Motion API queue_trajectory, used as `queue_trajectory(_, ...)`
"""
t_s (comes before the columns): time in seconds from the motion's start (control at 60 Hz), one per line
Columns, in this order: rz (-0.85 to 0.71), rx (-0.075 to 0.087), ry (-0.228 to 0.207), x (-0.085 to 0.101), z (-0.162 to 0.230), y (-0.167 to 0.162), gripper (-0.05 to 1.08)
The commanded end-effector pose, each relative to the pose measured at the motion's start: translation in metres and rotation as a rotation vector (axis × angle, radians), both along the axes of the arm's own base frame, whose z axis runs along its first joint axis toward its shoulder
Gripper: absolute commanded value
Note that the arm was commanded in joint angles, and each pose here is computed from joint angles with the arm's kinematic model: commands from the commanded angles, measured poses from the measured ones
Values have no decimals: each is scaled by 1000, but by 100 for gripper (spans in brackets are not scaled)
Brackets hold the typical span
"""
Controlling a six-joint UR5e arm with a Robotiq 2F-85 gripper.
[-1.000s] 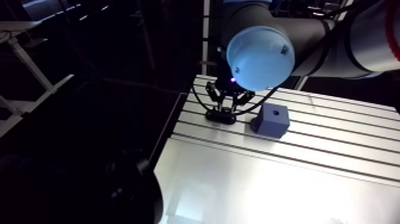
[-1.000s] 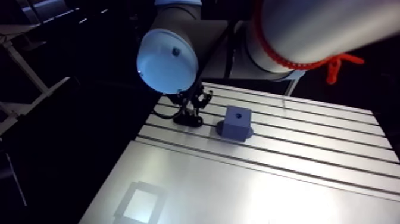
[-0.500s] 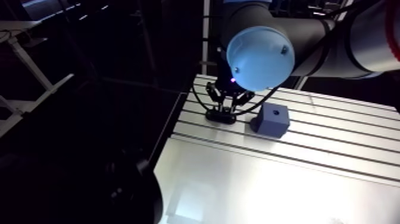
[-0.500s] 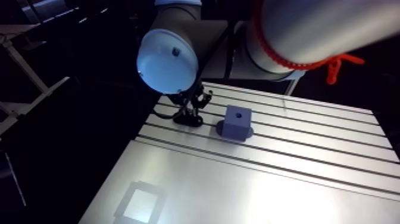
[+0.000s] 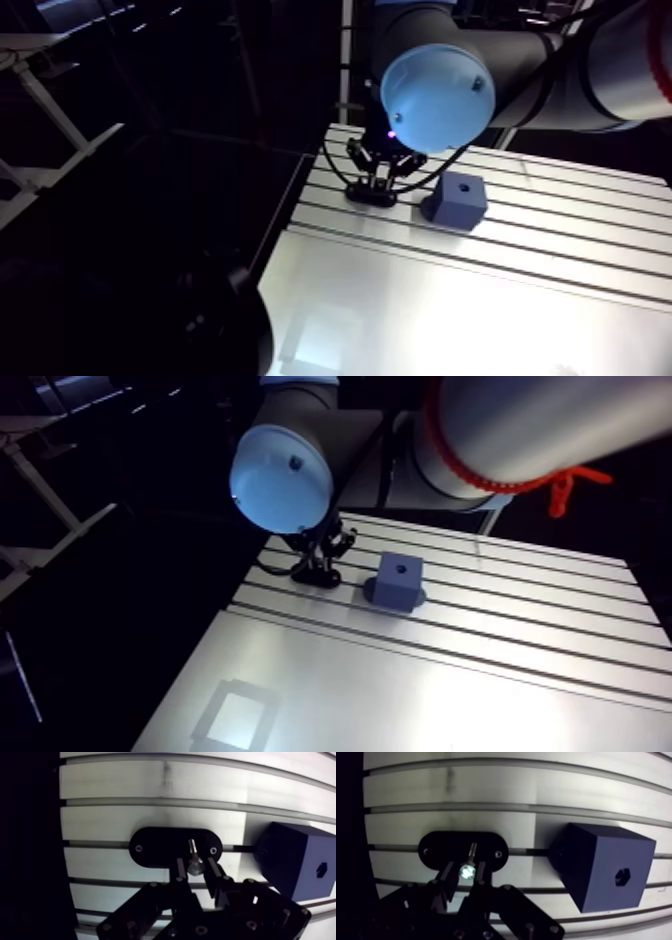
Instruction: Pick up the M10 bolt and insert it into the hex recess until seated.
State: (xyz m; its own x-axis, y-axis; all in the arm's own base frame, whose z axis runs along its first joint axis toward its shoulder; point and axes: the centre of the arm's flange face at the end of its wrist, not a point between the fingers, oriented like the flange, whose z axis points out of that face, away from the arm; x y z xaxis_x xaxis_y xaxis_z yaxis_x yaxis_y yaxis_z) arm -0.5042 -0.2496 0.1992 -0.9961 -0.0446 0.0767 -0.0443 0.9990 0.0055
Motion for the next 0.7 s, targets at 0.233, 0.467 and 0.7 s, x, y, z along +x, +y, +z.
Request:
queue_trajectory(0.233, 0, 0, 0, 0, 0, 0, 67)
queue_trajectory(0.467, 0, 0, -2, 0, -1, 0, 69)
queue_trajectory(0.7, 0, 0, 1, -1, 1, 0, 70)
